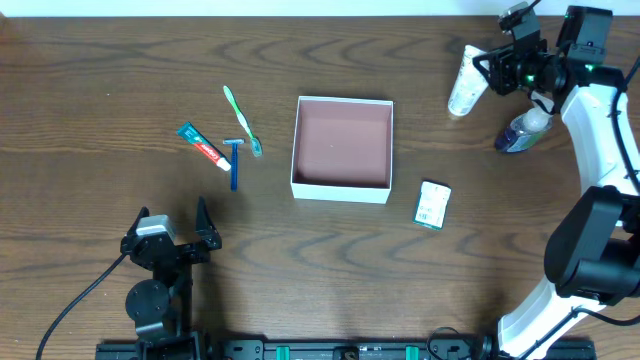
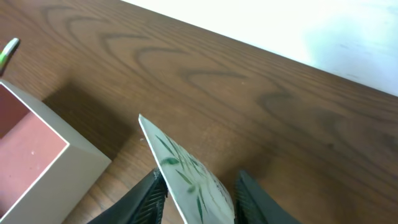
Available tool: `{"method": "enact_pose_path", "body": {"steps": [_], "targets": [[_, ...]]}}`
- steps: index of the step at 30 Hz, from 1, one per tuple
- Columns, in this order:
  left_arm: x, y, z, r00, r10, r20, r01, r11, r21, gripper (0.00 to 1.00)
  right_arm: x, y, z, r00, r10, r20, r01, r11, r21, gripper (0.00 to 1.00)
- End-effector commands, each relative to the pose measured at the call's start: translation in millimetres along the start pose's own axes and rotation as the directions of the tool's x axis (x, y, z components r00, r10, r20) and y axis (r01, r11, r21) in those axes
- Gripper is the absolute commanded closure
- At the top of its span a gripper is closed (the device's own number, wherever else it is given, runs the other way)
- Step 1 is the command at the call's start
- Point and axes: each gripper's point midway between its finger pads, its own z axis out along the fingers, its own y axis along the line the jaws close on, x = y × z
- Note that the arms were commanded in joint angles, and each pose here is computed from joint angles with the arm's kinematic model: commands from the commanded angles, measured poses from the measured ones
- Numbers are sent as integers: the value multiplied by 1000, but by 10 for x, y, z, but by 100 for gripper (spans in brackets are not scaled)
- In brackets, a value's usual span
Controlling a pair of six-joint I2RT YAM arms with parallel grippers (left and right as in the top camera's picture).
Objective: Pack container
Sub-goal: 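Reach the right gripper to the white lotion tube and grasp it, then lift the lotion tube and carry it over the box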
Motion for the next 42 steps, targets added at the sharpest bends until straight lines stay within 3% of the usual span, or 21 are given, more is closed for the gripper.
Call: {"method": "enact_pose_path", "body": {"steps": [1,9,22,31,42], "targets": [[154,14,6,999,12,-47,-12,1000,0,2,-85,127,52,1000,3,12,-2,999,-36,68],[154,14,6,999,12,-47,-12,1000,0,2,-85,131,54,1000,10,11,-9,999,-37,99],[154,14,6,999,12,-47,-12,1000,0,2,-198,199,11,999,16,42,-14,999,-47,98],[154,14,6,999,12,-47,-12,1000,0,2,-754,801,-338,973,-175,149,189,978,-86,99],[154,14,6,999,12,-47,-12,1000,0,2,-1299,1682,-853,864,-438,249,474,873,-112,99]]}}
